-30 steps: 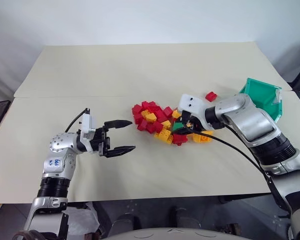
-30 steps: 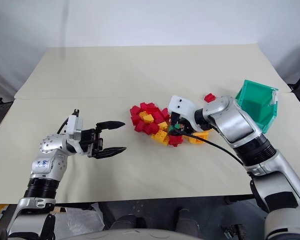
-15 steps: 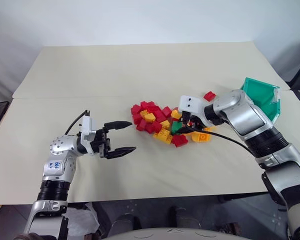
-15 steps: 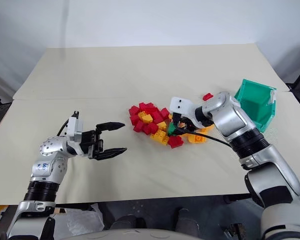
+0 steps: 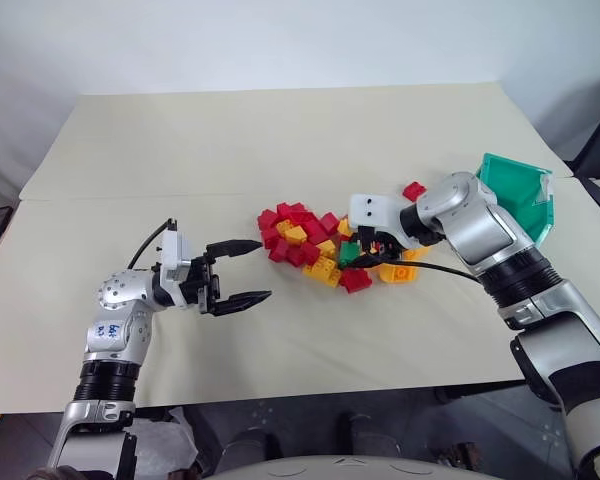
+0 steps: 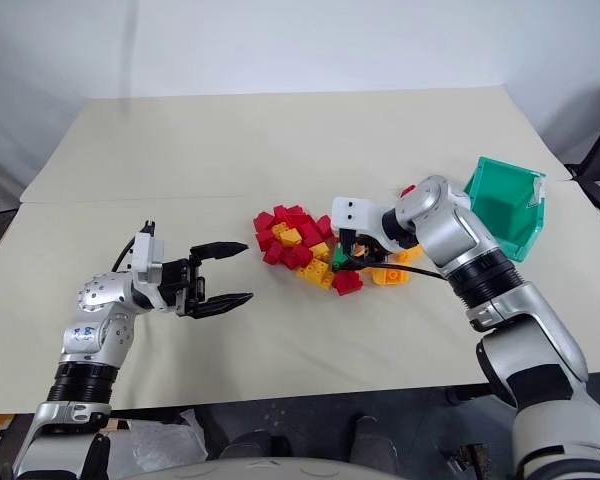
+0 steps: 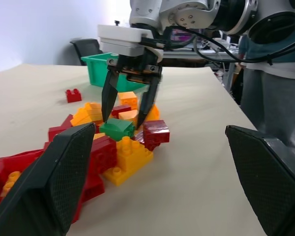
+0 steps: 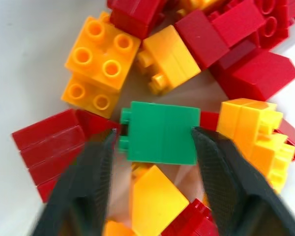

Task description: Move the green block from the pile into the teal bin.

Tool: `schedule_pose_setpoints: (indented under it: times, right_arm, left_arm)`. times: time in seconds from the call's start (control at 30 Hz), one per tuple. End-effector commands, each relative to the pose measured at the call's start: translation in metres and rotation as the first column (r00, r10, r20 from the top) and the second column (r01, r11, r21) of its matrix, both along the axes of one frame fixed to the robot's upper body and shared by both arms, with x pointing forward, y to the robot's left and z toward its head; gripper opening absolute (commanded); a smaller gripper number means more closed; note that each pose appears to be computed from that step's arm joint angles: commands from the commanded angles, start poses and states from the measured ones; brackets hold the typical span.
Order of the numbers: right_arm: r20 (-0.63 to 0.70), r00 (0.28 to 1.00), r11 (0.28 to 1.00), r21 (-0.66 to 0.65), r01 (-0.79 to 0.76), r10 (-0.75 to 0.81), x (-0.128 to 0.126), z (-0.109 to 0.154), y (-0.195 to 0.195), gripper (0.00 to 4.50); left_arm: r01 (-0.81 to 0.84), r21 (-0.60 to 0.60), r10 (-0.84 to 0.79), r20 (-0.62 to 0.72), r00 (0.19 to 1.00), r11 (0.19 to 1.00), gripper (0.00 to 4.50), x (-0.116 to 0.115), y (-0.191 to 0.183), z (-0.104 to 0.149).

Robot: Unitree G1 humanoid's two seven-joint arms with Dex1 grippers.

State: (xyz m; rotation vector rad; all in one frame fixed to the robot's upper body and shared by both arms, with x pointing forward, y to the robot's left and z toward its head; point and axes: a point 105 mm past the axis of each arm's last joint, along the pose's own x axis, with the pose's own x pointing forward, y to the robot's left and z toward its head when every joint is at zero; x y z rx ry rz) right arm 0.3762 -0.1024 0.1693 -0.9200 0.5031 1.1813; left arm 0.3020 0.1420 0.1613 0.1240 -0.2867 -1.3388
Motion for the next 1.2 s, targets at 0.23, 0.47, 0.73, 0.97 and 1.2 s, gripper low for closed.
schedule_pose_setpoints:
  times: [0.23, 0.47, 0.73, 0.97, 1.2]
  right_arm:
    - [0.055, 0.998, 0.997, -0.075, -0.036, 0.04, 0.007, 0.01, -0.002, 3.14]
    - [0.026, 0.995, 0.989, -0.114, -0.09, 0.094, 0.015, 0.002, 0.007, 3.14]
    - [0.005, 0.992, 0.987, -0.097, -0.126, 0.127, 0.013, 0.005, 0.012, 2.56]
    - [0.06, 0.998, 1.0, 0.025, -0.019, 0.017, 0.008, 0.028, 0.0, 2.13]
    - [0.131, 0.962, 0.95, 0.237, 0.204, -0.239, -0.011, 0.067, -0.043, 2.13]
  left_arm:
    - [-0.026, -0.02, 0.026, 0.029, 0.999, 0.999, 4.5, 0.001, 0.001, 0.005]
    - [-0.031, -0.025, 0.032, 0.037, 0.999, 0.999, 4.5, -0.001, 0.0, 0.005]
    - [-0.039, -0.024, 0.04, 0.037, 0.999, 0.999, 4.5, -0.003, 0.001, 0.004]
    - [-0.029, -0.024, 0.03, 0.029, 0.999, 0.999, 4.5, -0.001, -0.002, 0.004]
    - [-0.052, 0.002, 0.052, -0.016, 0.999, 0.999, 4.5, 0.009, -0.013, 0.009]
